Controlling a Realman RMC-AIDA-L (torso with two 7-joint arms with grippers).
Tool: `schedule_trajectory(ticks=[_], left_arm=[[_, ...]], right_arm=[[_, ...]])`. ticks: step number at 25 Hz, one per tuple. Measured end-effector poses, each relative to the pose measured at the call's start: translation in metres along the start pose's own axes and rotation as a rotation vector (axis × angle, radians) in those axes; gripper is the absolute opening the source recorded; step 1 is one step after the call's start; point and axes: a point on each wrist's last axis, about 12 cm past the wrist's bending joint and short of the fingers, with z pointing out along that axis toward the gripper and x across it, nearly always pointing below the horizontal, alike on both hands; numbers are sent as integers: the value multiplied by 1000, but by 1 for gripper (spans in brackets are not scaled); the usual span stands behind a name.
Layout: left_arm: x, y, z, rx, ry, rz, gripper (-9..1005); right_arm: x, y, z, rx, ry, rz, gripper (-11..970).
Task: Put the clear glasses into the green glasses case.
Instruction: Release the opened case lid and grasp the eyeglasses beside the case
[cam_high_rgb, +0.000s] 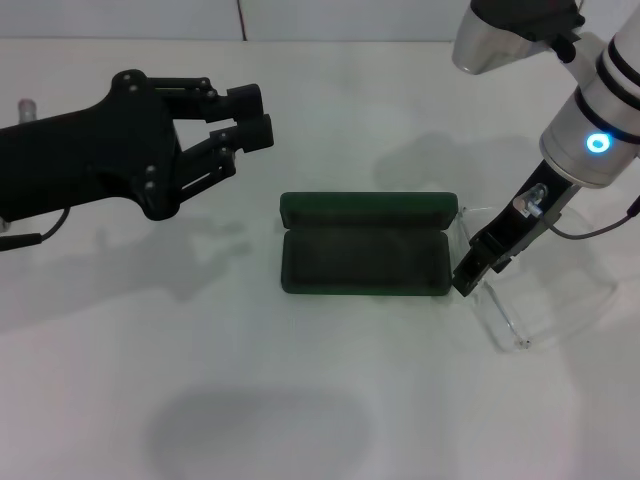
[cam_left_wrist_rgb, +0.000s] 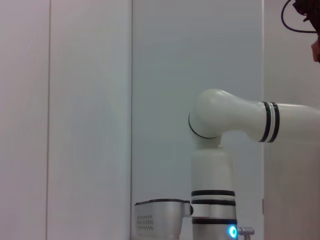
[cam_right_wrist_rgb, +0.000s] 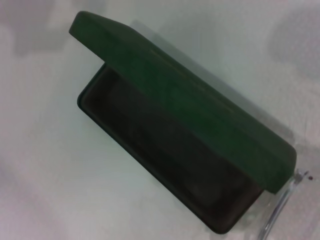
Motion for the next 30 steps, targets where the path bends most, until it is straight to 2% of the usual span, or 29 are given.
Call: schedule_trajectory(ticks=[9, 20, 22, 30], left_arm=[[2, -1, -1, -3, 0, -3, 242], [3, -1, -3, -11, -1, -7, 243], [3, -2, -4, -13, -1, -8, 244], [4, -3, -6, -20, -5, -12, 242]], right_arm=[[3, -2, 6, 0, 18, 12, 553], [6, -6, 9, 4, 9, 26, 426], [7, -6, 10, 3, 10, 29, 278], [9, -7, 11, -1, 11, 39, 193]])
